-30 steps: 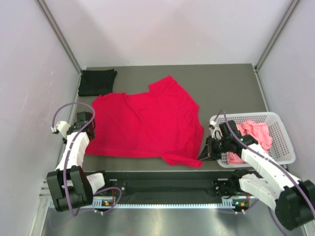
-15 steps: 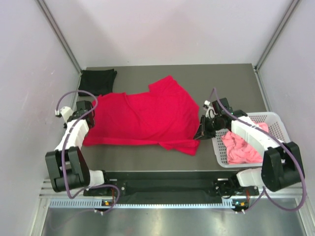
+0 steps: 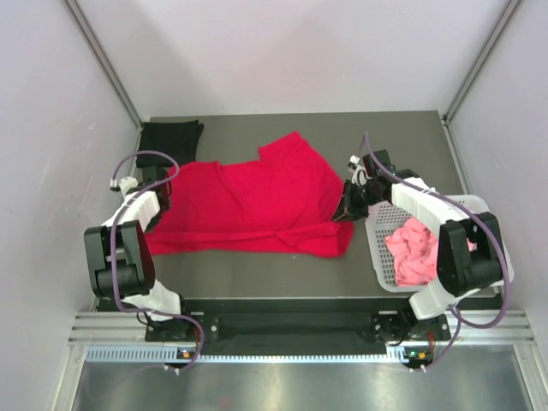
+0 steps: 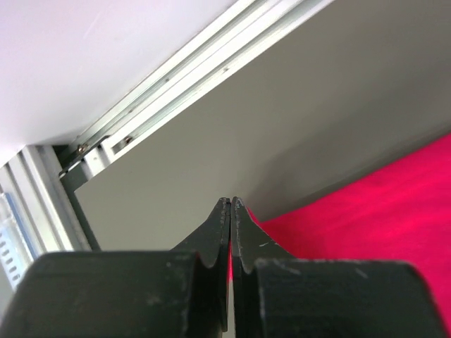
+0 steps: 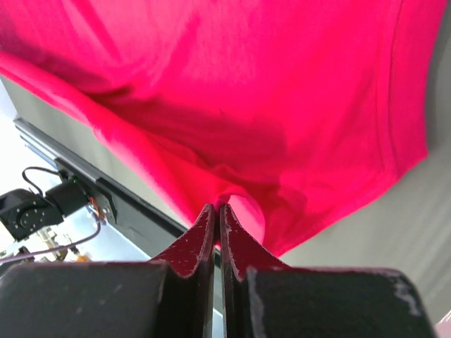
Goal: Fold and stack the t-shirts
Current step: Fold the tshirt
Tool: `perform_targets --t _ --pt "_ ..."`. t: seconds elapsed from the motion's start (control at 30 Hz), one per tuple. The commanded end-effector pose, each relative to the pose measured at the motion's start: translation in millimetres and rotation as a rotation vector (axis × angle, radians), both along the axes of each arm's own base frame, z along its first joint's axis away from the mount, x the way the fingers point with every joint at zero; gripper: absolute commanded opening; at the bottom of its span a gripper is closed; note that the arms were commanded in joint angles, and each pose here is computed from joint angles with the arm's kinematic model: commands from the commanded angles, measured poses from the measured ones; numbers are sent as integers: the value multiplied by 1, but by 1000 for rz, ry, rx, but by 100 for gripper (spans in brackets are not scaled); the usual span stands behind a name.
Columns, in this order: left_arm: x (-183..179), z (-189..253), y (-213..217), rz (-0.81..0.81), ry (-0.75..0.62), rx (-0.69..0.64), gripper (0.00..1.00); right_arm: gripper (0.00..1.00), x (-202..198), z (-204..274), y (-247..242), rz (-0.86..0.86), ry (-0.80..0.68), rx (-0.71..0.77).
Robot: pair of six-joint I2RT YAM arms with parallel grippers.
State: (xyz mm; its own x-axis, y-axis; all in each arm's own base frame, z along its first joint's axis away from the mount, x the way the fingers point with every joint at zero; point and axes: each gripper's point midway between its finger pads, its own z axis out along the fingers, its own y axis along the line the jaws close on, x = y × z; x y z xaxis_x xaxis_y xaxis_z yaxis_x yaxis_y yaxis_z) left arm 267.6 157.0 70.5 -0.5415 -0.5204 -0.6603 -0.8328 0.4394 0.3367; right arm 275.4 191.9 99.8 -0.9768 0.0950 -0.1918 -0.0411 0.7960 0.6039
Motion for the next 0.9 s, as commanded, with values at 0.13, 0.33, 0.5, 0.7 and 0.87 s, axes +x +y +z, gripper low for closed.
perform_targets --t 0.13,0.33,0.5,0.7,0.87 --pt "36 6 -3 -50 -31 12 0 0 41 10 -12 -13 -84 -30" --pt "47 -6 -6 -69 15 -1 0 0 59 0 -18 -35 -59 -30" --pt "53 -17 -14 -90 47 -20 0 0 67 -6 -14 -31 -38 -15" --pt "57 -24 -21 -99 64 -25 3 0 75 -12 -16 -32 -33 -29" --pt "51 -20 -14 -57 103 17 49 11 89 -8 -12 -29 -56 -27"
